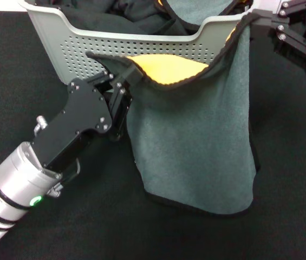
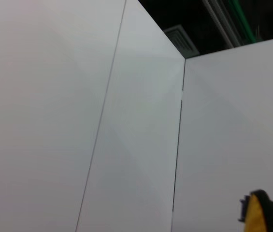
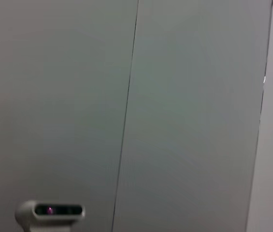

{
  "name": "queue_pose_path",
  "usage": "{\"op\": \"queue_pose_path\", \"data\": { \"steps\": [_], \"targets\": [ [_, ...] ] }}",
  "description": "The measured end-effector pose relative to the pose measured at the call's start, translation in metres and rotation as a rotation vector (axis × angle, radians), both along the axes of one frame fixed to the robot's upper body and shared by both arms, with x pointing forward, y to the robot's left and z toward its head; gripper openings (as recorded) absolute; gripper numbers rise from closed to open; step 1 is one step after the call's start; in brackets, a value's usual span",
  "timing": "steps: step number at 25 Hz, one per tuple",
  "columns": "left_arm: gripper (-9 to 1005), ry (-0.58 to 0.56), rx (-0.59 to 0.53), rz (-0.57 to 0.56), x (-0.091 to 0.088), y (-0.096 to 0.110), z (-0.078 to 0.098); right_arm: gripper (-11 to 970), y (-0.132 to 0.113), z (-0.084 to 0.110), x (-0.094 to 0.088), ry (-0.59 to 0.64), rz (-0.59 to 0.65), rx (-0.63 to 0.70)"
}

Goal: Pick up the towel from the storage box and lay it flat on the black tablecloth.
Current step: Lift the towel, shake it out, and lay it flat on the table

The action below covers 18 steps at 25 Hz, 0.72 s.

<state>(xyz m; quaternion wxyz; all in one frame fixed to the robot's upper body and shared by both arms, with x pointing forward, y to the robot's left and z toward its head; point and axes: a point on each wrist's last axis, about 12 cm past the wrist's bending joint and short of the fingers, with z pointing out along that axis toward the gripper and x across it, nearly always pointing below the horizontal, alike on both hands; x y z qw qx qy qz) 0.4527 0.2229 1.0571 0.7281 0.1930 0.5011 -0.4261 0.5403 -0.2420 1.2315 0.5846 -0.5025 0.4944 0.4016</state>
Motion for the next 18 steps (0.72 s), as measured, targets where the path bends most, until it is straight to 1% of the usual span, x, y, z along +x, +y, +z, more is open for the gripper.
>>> {"op": "queue_pose_path", "data": {
  "steps": [1, 5, 8, 9, 10, 11, 12, 18],
  "targets": [
    [20, 0.004, 0.004, -0.002, -0.001, 0.000, -0.001, 13, 0.000, 0.008, 0.002, 0.013, -0.003, -0.044],
    [25, 0.017, 0.015, 0.014, -0.007, 0.006, -0.005, 13, -0.001, 0.036, 0.007, 0.033, 0.006, -0.131],
    [28, 0.036, 0.044, 0.038, -0.012, 0.011, -0.011, 13, -0.005, 0.053, 0.012, 0.049, 0.008, -0.146],
    [29, 0.043, 0.052, 0.042, -0.013, 0.012, -0.013, 13, -0.005, 0.053, 0.012, 0.049, 0.008, -0.146],
    [30, 0.059, 0.066, 0.045, -0.014, 0.013, -0.017, 13, -0.007, 0.067, 0.015, 0.052, 0.009, -0.145],
    [31, 0.068, 0.075, 0.045, -0.015, 0.013, -0.019, 13, -0.008, 0.077, 0.018, 0.051, 0.007, -0.147],
    [32, 0.080, 0.090, 0.043, -0.017, 0.014, -0.021, 13, -0.008, 0.077, 0.018, 0.051, 0.007, -0.147],
    [181, 0.100, 0.144, 0.028, -0.023, 0.013, -0.029, 12, -0.003, 0.106, 0.024, 0.029, 0.013, -0.162]
  ]
}}
